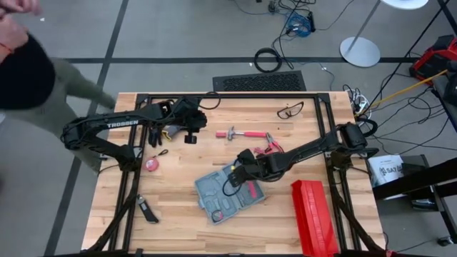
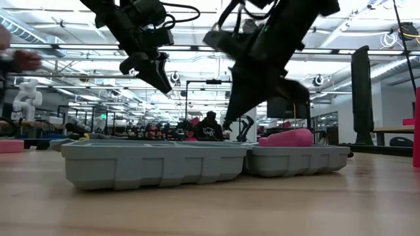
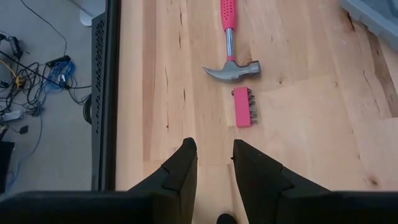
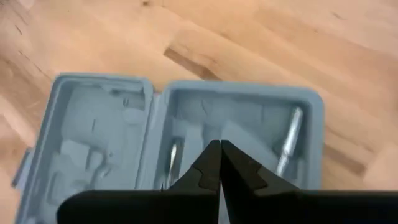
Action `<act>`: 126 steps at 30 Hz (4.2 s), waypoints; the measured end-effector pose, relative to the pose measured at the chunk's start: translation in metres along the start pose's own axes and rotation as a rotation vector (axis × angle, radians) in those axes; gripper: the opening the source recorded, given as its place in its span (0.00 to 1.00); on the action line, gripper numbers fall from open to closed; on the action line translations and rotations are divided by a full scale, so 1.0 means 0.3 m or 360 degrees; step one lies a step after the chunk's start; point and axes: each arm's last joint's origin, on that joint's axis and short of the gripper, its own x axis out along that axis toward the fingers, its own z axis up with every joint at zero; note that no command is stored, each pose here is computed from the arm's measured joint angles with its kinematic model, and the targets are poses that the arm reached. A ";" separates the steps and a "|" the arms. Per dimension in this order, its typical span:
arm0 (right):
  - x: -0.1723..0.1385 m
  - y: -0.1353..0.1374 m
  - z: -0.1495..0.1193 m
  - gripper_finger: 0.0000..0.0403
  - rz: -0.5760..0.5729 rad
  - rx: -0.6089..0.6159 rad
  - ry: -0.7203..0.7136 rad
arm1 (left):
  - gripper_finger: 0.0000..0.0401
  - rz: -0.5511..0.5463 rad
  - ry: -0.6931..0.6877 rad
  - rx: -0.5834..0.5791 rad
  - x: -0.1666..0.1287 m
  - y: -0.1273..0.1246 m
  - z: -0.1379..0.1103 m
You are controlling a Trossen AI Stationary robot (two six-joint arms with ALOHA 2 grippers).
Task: Prefit tool cases
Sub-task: Put the red screwdriver into the gray prefit tools case
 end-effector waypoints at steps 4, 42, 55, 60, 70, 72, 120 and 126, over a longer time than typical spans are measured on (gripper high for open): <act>0.036 -0.022 -0.009 0.00 -0.0098 -0.0022 0.0041 | 0.27 0.0000 0.0001 -0.0007 0.000 0.000 0.000; -0.029 0.008 -0.075 0.00 -0.0332 -0.0136 0.0253 | 0.27 0.0001 0.0002 -0.0036 0.000 0.000 0.000; 0.017 0.004 -0.066 0.00 -0.0342 -0.0130 0.0251 | 0.27 0.0001 0.0001 -0.0036 0.000 0.000 0.000; -0.070 0.044 -0.030 0.00 -0.0284 -0.0132 0.0198 | 0.27 0.0000 0.0002 -0.0036 0.000 0.000 0.000; -0.110 0.048 -0.101 0.00 -0.0385 -0.0063 0.0283 | 0.27 0.0001 0.0001 -0.0036 0.000 0.000 0.000; -0.112 0.052 -0.109 0.00 -0.0375 -0.0056 0.0285 | 0.27 0.0001 0.0001 -0.0035 0.000 0.000 0.000; -0.021 0.039 -0.173 0.00 -0.0614 -0.0096 0.0466 | 0.27 -0.0069 0.0006 -0.0072 0.000 -0.008 -0.006; -0.017 0.035 -0.175 0.00 -0.0598 -0.0131 0.0458 | 0.27 -0.0068 0.0005 -0.0072 0.000 -0.008 -0.006</act>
